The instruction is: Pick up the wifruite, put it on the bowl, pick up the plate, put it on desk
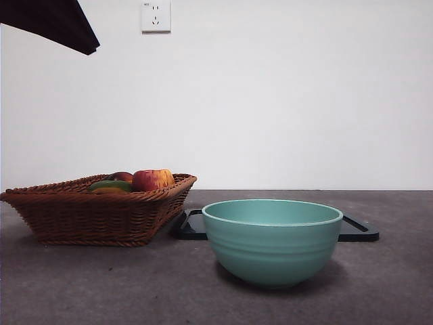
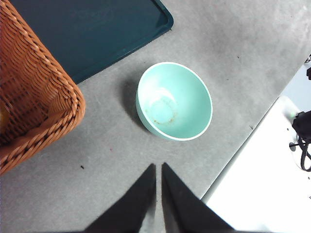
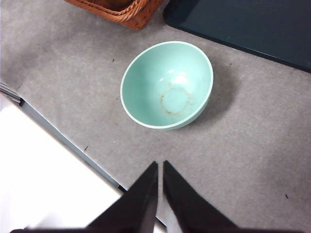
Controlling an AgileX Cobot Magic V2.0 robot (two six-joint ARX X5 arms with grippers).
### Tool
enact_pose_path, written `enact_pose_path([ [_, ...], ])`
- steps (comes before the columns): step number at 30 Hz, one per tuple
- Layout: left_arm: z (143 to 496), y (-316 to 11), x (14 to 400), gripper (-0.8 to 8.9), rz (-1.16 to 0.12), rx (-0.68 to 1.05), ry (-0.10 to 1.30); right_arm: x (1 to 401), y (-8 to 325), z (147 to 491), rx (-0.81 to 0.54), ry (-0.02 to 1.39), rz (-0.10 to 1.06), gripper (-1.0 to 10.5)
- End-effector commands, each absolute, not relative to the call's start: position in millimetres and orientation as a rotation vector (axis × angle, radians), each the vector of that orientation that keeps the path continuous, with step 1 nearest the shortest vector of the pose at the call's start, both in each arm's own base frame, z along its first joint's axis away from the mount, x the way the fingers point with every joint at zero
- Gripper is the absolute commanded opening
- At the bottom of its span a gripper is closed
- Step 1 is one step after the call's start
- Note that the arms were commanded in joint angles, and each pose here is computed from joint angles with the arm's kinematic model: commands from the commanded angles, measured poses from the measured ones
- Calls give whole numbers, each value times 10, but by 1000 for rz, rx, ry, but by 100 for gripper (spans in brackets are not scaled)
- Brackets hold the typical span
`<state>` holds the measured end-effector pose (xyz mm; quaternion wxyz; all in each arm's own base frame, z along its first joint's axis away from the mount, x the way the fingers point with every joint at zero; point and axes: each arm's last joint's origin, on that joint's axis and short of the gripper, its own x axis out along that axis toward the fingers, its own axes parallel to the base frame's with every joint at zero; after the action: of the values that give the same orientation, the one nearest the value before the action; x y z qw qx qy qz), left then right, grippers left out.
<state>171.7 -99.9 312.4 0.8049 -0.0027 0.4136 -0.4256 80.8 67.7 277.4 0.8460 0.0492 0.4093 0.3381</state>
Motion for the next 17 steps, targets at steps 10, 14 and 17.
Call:
enact_pose_path([
  [10, 3233, -973, 1644, 16, -943, 26, 811, 811, 687, 2828, 98, 841, 726, 5],
  [14, 3459, -804, 1557, 16, -872, 45, 582, 812, 687, 2829, 98, 840, 726, 6],
  [17, 3673, -595, 1442, 16, -772, 68, 320, 815, 690, 2834, 99, 834, 728, 6],
])
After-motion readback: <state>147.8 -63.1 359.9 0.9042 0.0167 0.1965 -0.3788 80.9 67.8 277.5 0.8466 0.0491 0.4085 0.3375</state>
